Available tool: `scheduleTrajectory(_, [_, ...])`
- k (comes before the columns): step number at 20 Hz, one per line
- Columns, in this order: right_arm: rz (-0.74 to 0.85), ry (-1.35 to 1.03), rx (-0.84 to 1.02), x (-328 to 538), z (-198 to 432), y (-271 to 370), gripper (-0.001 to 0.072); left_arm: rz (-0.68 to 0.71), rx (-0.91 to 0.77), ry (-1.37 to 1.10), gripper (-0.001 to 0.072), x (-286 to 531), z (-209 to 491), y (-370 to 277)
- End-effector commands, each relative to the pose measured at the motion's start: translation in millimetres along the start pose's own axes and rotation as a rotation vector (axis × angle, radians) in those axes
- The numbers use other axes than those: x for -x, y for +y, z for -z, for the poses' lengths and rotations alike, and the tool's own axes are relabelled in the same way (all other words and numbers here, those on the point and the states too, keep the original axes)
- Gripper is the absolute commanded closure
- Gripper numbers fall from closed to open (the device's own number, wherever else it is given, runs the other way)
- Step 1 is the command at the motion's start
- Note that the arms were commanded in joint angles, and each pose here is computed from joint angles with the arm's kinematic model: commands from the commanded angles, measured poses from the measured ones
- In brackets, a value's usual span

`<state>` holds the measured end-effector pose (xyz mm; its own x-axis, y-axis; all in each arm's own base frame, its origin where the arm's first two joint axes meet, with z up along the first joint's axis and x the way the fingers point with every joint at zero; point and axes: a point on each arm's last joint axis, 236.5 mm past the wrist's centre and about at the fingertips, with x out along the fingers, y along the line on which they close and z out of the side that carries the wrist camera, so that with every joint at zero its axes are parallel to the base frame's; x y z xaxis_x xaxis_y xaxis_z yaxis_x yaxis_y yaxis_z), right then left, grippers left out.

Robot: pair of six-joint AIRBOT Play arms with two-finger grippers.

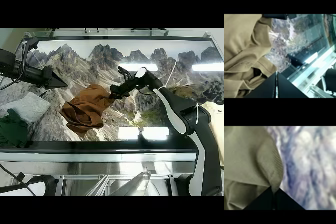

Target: Fold the shirts.

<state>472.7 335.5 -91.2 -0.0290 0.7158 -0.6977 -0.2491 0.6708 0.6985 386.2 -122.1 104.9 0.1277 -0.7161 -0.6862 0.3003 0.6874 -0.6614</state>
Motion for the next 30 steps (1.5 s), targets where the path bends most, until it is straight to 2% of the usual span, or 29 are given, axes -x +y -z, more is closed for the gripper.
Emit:
scheduleTrajectory(1, [0.086,-0.071,-0.021,57.3,-20.0,-9.4,0.0688,0.015,-0.011,0.035,0.0689,-1.9,7.6,-5.5])
scheduleTrajectory(5, [0.541,0.014,-0.186,179.9,21.7,-96.9,0.0690,0.033,-0.011,0.080,0.0689,-1.3,18.3,-9.8])
scheduleTrajectory(7, [0.715,0.064,-0.253,225.9,51.7,-118.3,0.0691,0.033,-0.011,0.081,0.0689,-1.3,18.5,-9.9])
scheduleTrajectory(10, [0.813,0.075,-0.359,251.9,89.3,-121.4,0.0690,0.033,-0.011,0.081,0.0689,-1.3,18.5,-10.0])
scheduleTrajectory(16, [0.838,0.241,-0.505,213.5,217.0,-133.1,0.0684,0.049,-0.011,0.122,0.0689,-0.1,28.2,-13.6])
scheduleTrajectory(17, [0.842,0.261,-0.511,207.1,231.6,-139.8,0.0661,0.050,-0.011,0.123,0.0690,-0.1,28.4,-13.8])
scheduleTrajectory(19, [0.839,0.301,-0.496,203.1,245.3,-148.7,0.0225,0.051,-0.010,0.122,0.0689,-0.2,28.2,-14.1])
scheduleTrajectory(26, [0.793,0.122,-0.432,264.2,211.2,-149.4,0.0219,0.052,0.002,0.130,0.0689,0.1,29.9,-14.5])
scheduleTrajectory(28, [0.669,0.023,-0.430,271.0,195.2,-155.1,0.0219,0.052,0.002,0.129,0.0689,0.1,29.8,-14.5])
scheduleTrajectory(29, [0.541,-0.048,-0.447,267.8,181.5,-154.2,0.0215,0.052,0.002,0.130,0.0689,0.1,29.9,-14.5])
scheduleTrajectory(30, [0.408,-0.122,-0.461,265.4,166.0,-151.3,0.0114,0.052,0.002,0.129,0.0689,0.1,29.8,-14.5])
